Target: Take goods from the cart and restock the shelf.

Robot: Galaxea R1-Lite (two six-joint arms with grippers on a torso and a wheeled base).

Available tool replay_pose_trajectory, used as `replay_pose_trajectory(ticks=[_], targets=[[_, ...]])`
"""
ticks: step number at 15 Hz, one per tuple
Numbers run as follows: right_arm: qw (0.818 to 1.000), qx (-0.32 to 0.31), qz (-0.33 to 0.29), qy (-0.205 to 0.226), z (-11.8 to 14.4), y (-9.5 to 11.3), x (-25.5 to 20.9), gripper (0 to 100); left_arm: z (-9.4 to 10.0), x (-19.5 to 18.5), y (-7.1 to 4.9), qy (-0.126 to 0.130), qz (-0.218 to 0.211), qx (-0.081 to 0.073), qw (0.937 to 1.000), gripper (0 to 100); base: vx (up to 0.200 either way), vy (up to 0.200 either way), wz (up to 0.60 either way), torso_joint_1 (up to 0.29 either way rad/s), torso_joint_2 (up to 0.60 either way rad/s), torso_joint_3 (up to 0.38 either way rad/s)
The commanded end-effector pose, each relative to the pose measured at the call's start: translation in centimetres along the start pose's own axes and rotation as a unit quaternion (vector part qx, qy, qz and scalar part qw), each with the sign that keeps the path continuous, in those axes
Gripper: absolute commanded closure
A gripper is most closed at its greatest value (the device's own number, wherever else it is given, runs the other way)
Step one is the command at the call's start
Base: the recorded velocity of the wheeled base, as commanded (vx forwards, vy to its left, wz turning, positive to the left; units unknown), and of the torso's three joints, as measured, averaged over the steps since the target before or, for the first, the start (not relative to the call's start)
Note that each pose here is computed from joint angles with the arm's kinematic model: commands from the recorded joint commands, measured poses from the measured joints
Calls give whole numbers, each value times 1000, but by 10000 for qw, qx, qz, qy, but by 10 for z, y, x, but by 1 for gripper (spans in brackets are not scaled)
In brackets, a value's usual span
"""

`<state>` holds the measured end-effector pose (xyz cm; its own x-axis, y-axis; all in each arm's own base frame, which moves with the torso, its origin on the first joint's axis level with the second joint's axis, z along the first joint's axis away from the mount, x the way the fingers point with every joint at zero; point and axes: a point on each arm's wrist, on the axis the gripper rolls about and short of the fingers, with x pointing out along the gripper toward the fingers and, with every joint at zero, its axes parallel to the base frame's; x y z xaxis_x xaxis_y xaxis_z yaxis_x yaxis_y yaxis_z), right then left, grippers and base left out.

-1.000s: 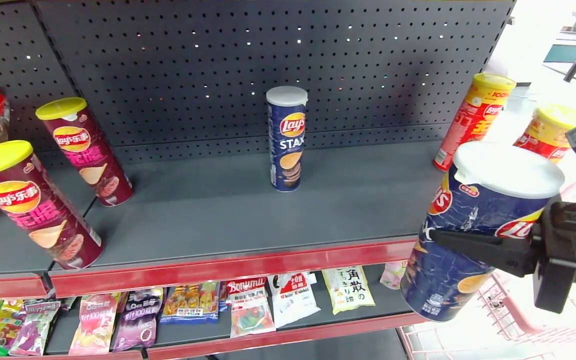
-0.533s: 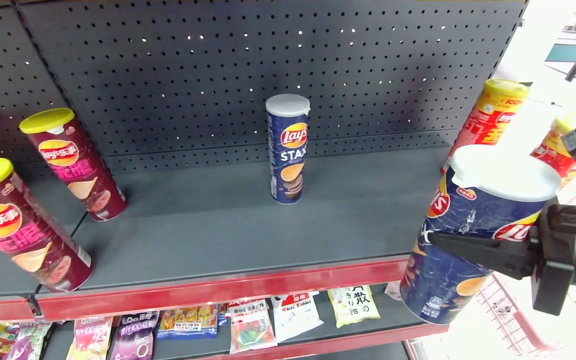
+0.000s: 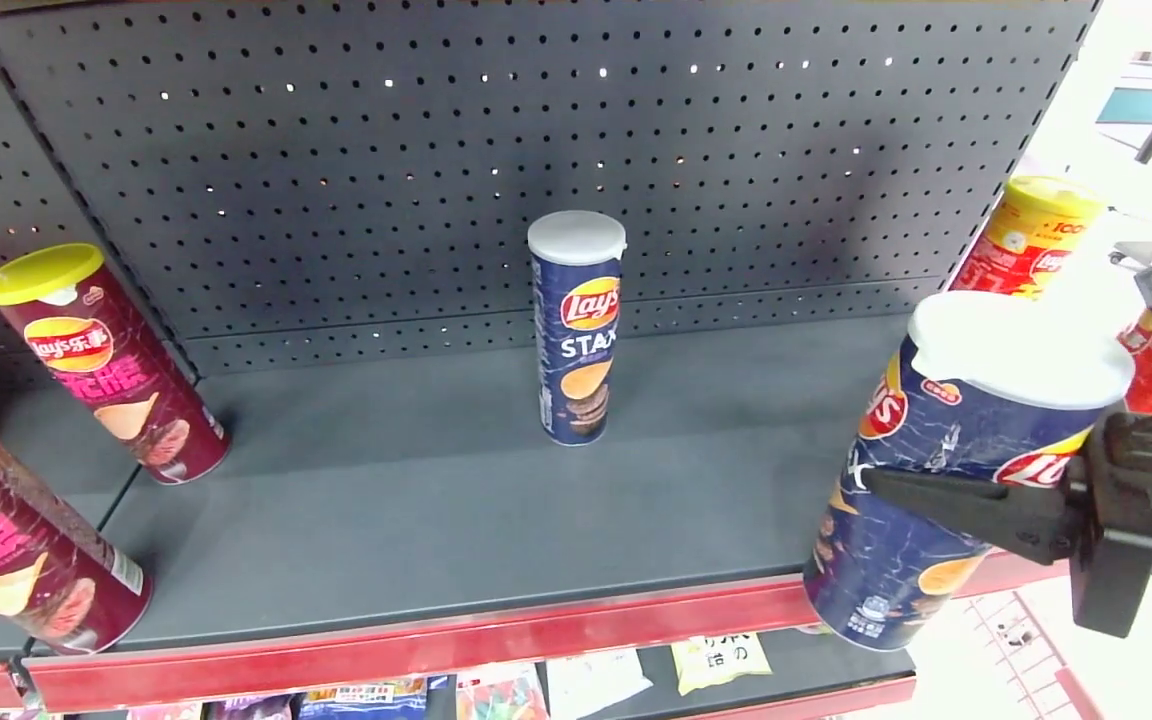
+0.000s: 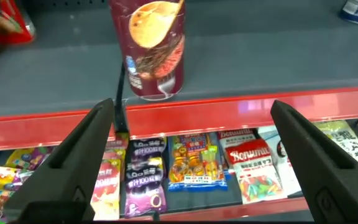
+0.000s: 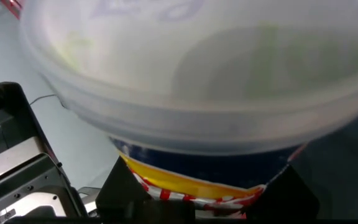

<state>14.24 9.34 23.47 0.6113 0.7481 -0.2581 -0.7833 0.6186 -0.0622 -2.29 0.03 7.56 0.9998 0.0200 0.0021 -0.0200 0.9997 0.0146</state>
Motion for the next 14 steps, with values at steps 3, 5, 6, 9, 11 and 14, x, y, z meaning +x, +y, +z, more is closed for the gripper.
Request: replay_pose_trajectory(ticks=[3, 5, 6, 9, 11, 14], targets=[[9997, -87, -23, -220, 4, 4, -13, 100, 0, 1, 0, 79, -40, 12, 10000, 0, 0, 0, 0, 0, 0, 0], [9996, -110, 37, -268, 6, 7, -15, 100, 0, 1, -2, 63, -477, 47, 9988, 0, 0, 0, 0, 0, 0, 0], [9994, -140, 91, -307, 8, 9, -15, 100, 0, 1, -2, 60, -523, 78, 9986, 0, 0, 0, 0, 0, 0, 0], [9994, -137, -146, -287, 7, 8, -16, 100, 37, -4, -4, -458, -991, 135, 9939, 0, 0, 0, 0, 0, 0, 0], [9996, -70, -181, -216, 7, 7, -12, 100, 154, 31, -4, -310, -1387, -645, 9877, 0, 0, 0, 0, 0, 0, 0], [9998, 24, -159, -131, 10, 3, -1, 100, 176, 97, -22, 600, -3443, -493, 9356, 0, 0, 0, 0, 0, 0, 0]])
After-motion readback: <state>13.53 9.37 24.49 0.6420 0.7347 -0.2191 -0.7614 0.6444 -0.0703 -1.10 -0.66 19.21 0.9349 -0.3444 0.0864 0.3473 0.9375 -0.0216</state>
